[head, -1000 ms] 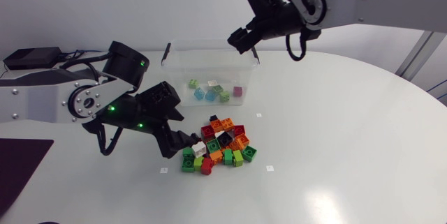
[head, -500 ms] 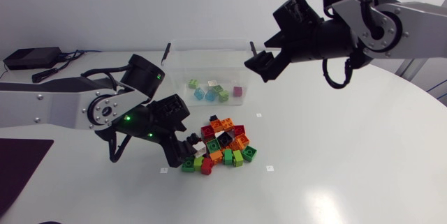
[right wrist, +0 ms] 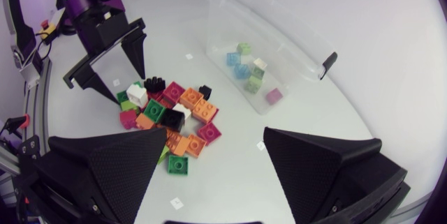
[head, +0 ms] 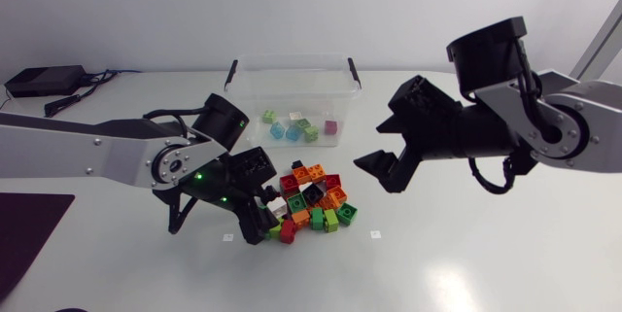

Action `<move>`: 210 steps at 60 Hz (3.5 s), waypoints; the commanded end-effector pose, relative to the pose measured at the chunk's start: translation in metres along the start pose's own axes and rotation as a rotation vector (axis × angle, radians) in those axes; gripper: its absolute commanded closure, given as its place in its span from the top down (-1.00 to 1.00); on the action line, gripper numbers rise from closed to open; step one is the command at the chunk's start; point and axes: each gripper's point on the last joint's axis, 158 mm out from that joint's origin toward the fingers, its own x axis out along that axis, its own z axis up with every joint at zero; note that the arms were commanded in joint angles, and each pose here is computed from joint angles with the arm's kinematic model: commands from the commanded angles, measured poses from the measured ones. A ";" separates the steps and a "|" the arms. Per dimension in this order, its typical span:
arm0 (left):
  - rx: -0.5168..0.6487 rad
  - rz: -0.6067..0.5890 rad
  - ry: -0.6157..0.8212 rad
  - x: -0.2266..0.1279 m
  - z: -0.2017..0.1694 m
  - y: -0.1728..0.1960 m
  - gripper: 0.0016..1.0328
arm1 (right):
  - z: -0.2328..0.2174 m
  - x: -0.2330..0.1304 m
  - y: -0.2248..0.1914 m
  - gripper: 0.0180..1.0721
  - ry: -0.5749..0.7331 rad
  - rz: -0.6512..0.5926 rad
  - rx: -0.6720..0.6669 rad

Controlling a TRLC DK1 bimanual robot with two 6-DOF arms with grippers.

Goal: Place the duplo bricks in the container

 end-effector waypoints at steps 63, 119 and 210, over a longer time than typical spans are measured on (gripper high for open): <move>-0.012 0.025 -0.032 -0.003 0.028 0.002 -0.53 | -0.120 0.045 0.062 0.78 0.317 0.150 0.046; -0.118 0.196 -0.406 -0.133 0.102 0.080 -0.52 | -0.110 0.110 0.051 0.39 0.406 0.118 0.020; -0.335 0.382 -0.552 -0.094 0.161 0.248 -0.22 | 0.018 0.030 -0.029 -0.44 0.130 -0.067 0.057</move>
